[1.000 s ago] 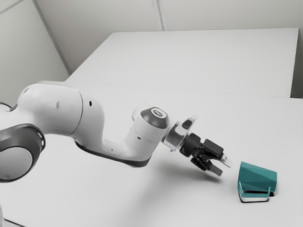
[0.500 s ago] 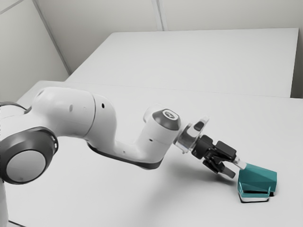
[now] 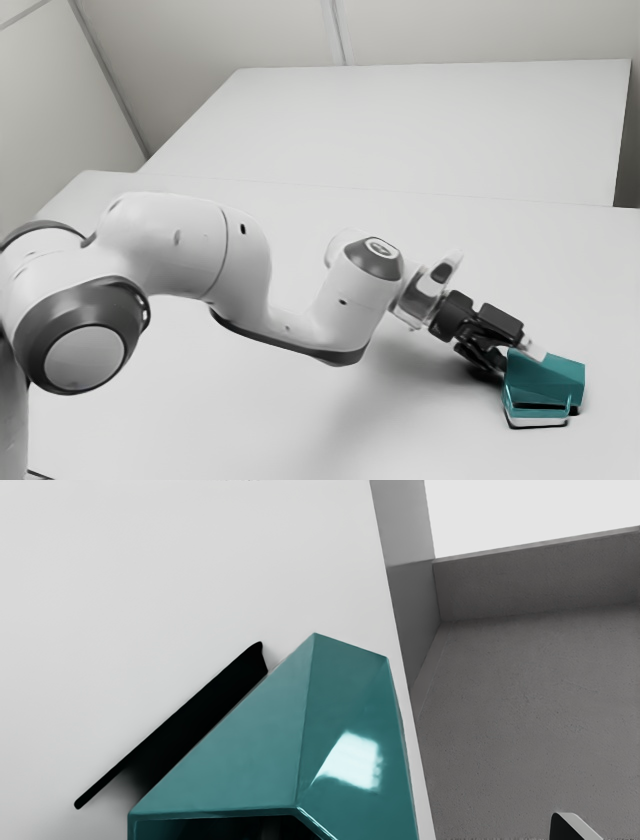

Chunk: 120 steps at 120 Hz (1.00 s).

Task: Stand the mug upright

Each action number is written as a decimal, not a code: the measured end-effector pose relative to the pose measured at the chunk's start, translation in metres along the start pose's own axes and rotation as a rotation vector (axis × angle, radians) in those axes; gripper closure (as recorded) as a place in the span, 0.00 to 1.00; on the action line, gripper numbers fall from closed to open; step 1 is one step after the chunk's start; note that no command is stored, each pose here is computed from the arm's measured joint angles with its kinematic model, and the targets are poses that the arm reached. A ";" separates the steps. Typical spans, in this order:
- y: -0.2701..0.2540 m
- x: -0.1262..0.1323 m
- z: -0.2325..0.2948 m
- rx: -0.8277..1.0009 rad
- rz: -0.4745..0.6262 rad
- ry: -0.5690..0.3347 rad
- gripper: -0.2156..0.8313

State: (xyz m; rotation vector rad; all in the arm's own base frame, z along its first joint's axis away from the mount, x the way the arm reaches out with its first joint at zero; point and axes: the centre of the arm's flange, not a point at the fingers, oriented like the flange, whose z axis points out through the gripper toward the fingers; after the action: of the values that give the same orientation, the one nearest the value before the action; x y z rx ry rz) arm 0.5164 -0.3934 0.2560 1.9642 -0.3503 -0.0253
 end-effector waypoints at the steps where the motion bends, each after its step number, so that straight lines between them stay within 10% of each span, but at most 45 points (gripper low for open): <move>1: 0.000 0.000 0.001 0.000 0.001 0.000 0.23; 28: 0.001 -0.001 0.009 -0.011 0.014 -0.001 0.35; 74: 0.005 -0.001 0.012 -0.016 0.034 0.000 0.83; 120: 0.038 0.005 -0.003 -0.030 0.085 0.023 0.92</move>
State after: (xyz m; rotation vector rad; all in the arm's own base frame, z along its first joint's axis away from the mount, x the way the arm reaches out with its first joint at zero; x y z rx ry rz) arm 0.5124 -0.4059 0.2921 1.9174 -0.4154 0.0465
